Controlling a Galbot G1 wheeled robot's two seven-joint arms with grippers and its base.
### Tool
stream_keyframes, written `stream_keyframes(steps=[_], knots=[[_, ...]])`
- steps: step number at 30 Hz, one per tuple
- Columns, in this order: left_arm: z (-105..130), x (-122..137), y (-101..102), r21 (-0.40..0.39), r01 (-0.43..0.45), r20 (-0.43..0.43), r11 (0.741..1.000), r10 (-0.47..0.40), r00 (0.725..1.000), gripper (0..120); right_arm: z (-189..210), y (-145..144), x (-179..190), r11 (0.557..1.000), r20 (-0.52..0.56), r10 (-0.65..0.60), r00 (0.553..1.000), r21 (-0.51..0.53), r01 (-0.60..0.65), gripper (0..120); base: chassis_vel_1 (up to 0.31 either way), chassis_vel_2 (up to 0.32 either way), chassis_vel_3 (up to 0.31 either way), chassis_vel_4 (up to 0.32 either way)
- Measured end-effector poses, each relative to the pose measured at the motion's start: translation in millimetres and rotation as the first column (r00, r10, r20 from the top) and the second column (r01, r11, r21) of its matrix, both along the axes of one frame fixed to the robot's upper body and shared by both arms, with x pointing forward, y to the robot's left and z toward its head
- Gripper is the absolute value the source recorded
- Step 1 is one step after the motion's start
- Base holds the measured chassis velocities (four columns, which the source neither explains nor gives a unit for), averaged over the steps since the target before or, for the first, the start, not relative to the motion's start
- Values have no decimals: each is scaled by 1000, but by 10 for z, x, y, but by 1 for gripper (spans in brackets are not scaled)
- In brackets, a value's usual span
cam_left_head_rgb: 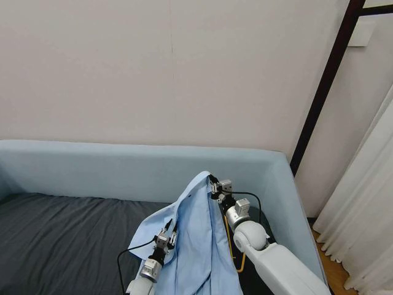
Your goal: Pick up the clothes from the sofa and hang them on the clothes hanger.
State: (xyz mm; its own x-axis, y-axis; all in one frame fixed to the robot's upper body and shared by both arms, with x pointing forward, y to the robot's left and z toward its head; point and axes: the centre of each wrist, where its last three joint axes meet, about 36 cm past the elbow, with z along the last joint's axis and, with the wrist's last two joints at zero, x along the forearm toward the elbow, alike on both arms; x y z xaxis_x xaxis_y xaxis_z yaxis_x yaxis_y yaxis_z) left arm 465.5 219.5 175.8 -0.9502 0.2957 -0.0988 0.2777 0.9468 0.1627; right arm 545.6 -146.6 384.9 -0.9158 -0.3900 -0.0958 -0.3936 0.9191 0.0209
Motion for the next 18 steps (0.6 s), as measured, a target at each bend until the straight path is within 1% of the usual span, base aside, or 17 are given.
stream_keyframes(steps=[6,8,9,10,11,14,16,18], knots=[[0,7,8,2,-8,-4,1000,8,1000,30,4,-2,-6,1000,1,1,1000,0,-1,0,0,0,0,0],[0,10,29,6,-10,-5,1000,10,1000,23,1,3,-10,1000,0,1,1000,1,-1,0,0,0,0,0],[1,9,49,8,-11,-5,1000,11,1000,17,2,7,-11,1000,1,2,1000,1,-2,0,0,0,0,0],[1,9,49,8,-11,-5,1000,11,1000,17,2,7,-11,1000,1,2,1000,1,-2,0,0,0,0,0],[4,4,64,10,-12,-4,1000,13,1000,14,2,11,-11,1000,1,2,1000,2,-2,0,0,0,0,0],[32,-20,113,10,-23,6,1000,23,1000,0,-3,19,-6,1000,0,1,1000,2,-1,0,0,0,0,0],[53,-31,142,8,-26,11,1000,26,1000,0,-5,16,0,1000,-1,-1,1000,2,1,0,0,0,0,0],[144,-48,215,-4,-29,35,1000,30,999,0,-7,-4,18,1000,0,-6,1000,-1,6,0,0,0,0,0]])
